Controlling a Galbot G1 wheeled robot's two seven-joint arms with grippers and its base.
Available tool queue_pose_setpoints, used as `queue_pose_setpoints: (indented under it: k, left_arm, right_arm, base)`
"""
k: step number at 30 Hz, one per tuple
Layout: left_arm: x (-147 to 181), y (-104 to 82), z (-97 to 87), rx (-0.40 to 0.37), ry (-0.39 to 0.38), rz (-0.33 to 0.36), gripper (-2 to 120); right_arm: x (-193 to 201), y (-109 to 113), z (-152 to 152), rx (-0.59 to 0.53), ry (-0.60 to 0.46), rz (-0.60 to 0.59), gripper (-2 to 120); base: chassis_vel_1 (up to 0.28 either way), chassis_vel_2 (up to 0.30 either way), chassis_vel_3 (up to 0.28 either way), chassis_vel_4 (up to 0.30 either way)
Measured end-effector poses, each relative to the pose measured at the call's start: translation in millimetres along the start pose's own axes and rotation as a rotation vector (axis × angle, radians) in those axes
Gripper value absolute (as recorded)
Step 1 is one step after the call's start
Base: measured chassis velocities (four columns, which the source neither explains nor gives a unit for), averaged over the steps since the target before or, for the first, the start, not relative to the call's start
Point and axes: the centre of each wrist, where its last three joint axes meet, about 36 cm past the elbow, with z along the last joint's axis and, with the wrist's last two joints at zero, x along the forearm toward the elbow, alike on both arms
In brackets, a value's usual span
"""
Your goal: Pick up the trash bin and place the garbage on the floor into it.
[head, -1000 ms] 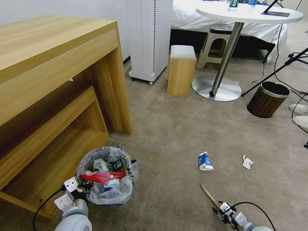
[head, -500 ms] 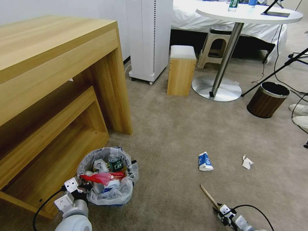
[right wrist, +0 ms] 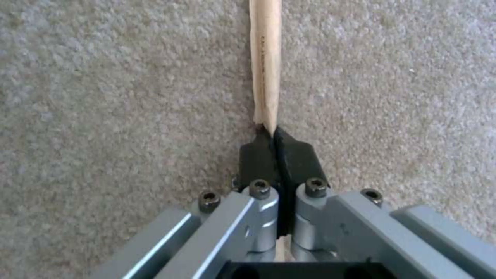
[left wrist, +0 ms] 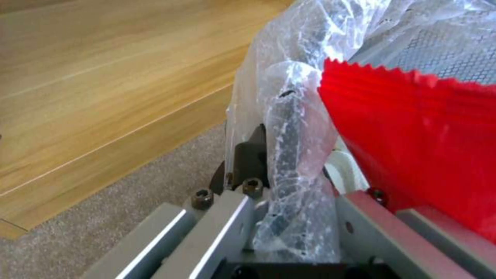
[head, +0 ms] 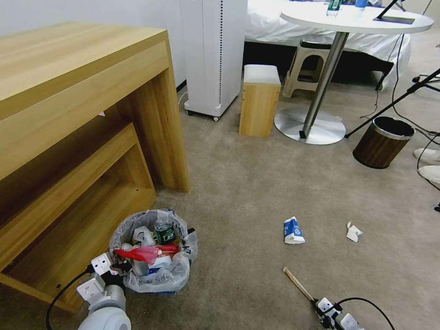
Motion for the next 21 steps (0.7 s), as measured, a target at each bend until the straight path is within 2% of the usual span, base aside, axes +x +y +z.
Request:
queue_pose_setpoints:
  k: [11, 15, 18, 19, 21]
  left_arm:
    - [2.3, 1.2, 0.6, -0.003, -0.003, -0.002, 1]
    - [2.8, 1.2, 0.3, -0.003, -0.004, -0.001, 1]
    - [2.6, 0.7, -0.3, -0.005, -0.004, 0.002, 1]
    - [2.6, 0.7, -0.3, -0.005, -0.004, 0.002, 1]
    - [2.5, -0.1, -0.5, -0.007, 0.0, 0.005, 1]
  right_arm:
    - [3.3, -0.3, -6.0, -0.011, -0.036, 0.0, 0]
    - [6.1, -5.3, -13.9, -0.035, -0.08, -0.001, 0]
    - [8.8, -21.6, -56.0, -0.079, -0.267, -0.026, 0]
    - [8.8, -21.6, -56.0, -0.079, -0.267, -0.026, 0]
    - [11.1, -29.9, -92.9, -0.083, -0.386, -0.045, 0]
  base:
    - [0.0, 0.0, 0.0, 0.0]
    - [0.0, 0.0, 0.0, 0.0]
    - [0.0, 0.0, 0.0, 0.0]
    - [0.0, 0.0, 0.0, 0.0]
    - [0.0, 0.0, 0.0, 0.0]
